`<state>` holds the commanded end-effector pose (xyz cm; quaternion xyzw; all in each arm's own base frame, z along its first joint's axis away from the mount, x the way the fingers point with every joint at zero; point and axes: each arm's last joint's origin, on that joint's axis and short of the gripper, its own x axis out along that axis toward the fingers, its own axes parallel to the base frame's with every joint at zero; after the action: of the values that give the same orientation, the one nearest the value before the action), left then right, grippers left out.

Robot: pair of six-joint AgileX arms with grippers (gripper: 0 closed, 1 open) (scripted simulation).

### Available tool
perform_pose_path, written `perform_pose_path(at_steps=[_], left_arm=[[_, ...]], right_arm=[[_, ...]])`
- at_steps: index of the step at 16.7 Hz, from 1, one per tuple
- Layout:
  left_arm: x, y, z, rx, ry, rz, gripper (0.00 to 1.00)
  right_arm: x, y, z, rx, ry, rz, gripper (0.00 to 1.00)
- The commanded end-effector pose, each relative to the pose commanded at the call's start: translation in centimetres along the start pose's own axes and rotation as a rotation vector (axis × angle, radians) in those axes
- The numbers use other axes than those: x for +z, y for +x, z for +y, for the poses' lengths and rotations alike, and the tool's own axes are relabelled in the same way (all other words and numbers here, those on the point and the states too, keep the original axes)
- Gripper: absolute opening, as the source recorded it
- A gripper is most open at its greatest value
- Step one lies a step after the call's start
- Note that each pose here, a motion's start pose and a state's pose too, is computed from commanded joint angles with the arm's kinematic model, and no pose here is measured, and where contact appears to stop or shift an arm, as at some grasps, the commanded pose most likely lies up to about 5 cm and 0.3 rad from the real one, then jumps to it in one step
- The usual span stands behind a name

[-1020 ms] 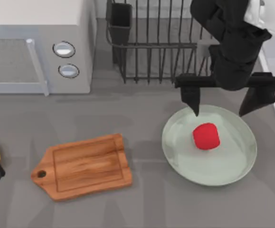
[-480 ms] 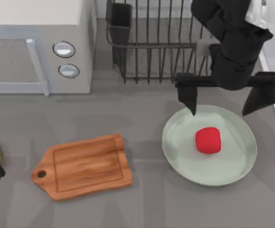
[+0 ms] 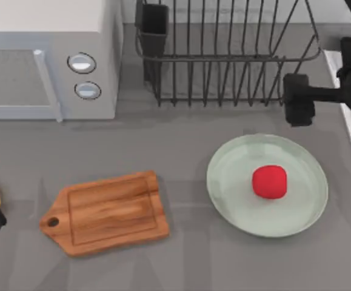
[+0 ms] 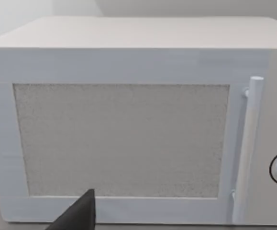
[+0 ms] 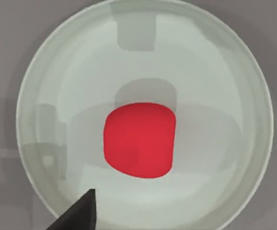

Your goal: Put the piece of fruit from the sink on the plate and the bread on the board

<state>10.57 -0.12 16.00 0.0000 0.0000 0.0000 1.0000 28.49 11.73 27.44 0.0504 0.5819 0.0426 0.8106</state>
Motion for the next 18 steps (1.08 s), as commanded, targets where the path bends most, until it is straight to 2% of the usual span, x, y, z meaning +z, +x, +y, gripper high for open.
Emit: perform_pose_path(at_steps=[4,7,12,15,18], left_arm=[[0.0,0.0,0.0,0.0,0.0,0.0,1.0],[0.0,0.0,0.0,0.0,0.0,0.0,1.0],[0.0,0.0,0.0,0.0,0.0,0.0,1.0],[0.0,0.0,0.0,0.0,0.0,0.0,1.0],[0.0,0.0,0.0,0.0,0.0,0.0,1.0]], right_arm=[[-6.3,-4.1,-5.1,0.069,-0.014,-0.337,1.0],[-11.9,-4.5,-8.3,0.081,-0.033,-0.626,1.0],[-18.3,-0.2,-11.5,0.008,-0.074,-1.013,1.0],[-19.7,2.3,-12.6,-0.052,-0.095,-1.163,1.0],[-20.2,3.4,-13.0,-0.088,-0.107,-1.238,1.0]])
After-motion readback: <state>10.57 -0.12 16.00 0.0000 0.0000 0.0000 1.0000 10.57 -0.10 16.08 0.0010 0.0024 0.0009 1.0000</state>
